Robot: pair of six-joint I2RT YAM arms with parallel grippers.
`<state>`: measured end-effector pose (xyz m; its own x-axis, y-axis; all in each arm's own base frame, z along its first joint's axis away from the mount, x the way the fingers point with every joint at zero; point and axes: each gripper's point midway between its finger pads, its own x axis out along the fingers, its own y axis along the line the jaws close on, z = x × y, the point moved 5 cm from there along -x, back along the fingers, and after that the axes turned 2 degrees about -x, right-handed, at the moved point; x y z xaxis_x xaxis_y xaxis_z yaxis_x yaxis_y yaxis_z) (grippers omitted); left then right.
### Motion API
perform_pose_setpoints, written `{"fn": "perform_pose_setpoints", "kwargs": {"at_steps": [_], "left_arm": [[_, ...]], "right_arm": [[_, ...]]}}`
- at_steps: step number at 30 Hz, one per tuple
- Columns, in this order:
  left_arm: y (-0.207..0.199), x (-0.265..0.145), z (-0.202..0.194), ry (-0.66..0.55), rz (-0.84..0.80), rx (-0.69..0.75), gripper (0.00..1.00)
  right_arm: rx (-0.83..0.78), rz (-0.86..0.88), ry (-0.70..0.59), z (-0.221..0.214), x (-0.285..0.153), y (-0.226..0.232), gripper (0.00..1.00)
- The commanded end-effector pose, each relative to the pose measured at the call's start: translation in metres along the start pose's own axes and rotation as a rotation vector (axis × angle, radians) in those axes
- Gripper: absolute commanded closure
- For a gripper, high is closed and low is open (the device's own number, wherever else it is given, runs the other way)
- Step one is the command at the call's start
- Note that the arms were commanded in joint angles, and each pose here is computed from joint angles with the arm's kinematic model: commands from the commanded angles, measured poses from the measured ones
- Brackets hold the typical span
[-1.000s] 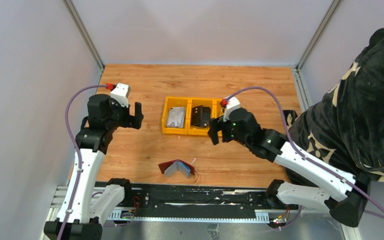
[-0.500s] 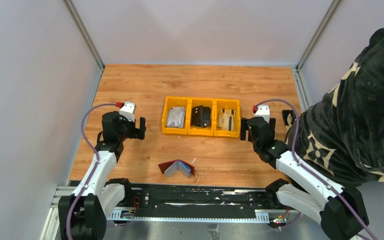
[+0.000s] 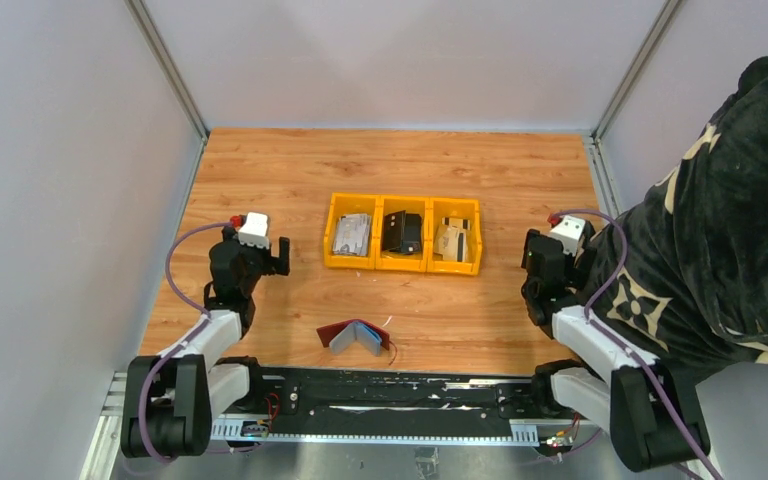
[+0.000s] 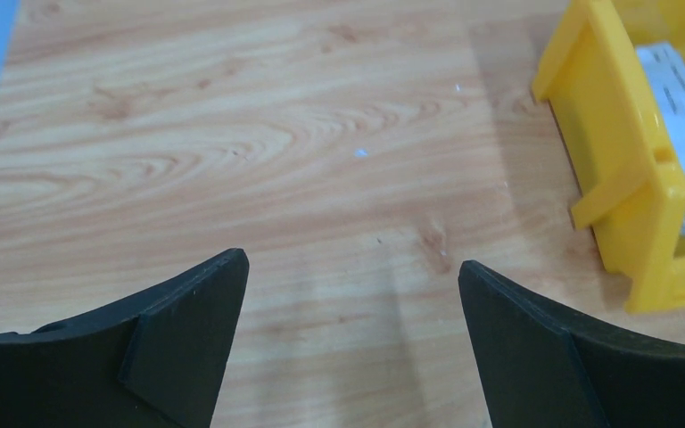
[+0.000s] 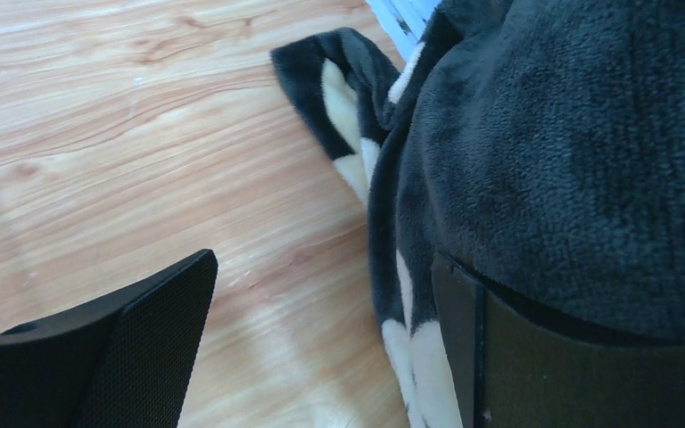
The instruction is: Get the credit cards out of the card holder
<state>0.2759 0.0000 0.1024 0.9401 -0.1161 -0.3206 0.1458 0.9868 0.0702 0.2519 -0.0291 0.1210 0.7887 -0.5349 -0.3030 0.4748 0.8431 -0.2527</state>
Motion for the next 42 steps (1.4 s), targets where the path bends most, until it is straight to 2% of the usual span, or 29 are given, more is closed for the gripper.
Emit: {"fn": "perform_pose_setpoints", "kwargs": {"at_steps": [1, 7, 12, 17, 18, 20, 21, 22, 23, 24, 28, 42], "left_arm": [[0.014, 0.006, 0.026, -0.183, 0.095, -0.001, 0.0], [0.014, 0.022, 0.029, -0.187, 0.095, -0.087, 0.0], [0.008, 0.024, 0.019, -0.284, 0.088, -0.084, 0.0], [0.009, 0.028, 0.015, -0.247, 0.097, -0.091, 0.0], [0.01, 0.029, 0.015, -0.238, 0.108, -0.091, 0.0], [0.01, 0.03, 0.015, -0.228, 0.12, -0.087, 0.0], [0.01, 0.031, 0.015, -0.227, 0.123, -0.086, 0.0], [0.01, 0.031, 0.016, -0.223, 0.127, -0.084, 0.0], [0.011, 0.032, 0.015, -0.216, 0.137, -0.082, 0.0], [0.011, 0.032, 0.015, -0.215, 0.138, -0.082, 0.0], [0.011, 0.031, 0.015, -0.218, 0.139, -0.081, 0.0], [0.011, 0.031, 0.016, -0.219, 0.139, -0.08, 0.0]], "right_arm": [[0.046, -0.056, -0.032, 0.001, 0.02, -0.007, 0.07], [0.045, 0.031, -0.079, 0.001, 0.036, 0.007, 0.07], [0.052, 0.077, -0.092, -0.004, 0.049, 0.016, 0.07], [-0.023, 0.226, -0.123, -0.008, 0.045, 0.031, 0.07], [-0.023, 0.262, -0.143, -0.012, 0.043, 0.035, 0.06], [0.014, 0.237, -0.268, -0.012, 0.038, 0.028, 0.06], [0.011, 0.23, -0.273, -0.013, 0.039, 0.029, 0.06], [-0.001, 0.236, -0.225, -0.015, 0.041, 0.031, 0.06], [-0.029, 0.238, -0.122, -0.019, 0.047, 0.035, 0.06], [-0.028, 0.236, -0.1, -0.016, 0.049, 0.036, 0.06], [-0.02, 0.229, -0.191, -0.013, 0.049, 0.034, 0.05], [-0.023, 0.233, -0.174, -0.013, 0.048, 0.034, 0.05]]}}
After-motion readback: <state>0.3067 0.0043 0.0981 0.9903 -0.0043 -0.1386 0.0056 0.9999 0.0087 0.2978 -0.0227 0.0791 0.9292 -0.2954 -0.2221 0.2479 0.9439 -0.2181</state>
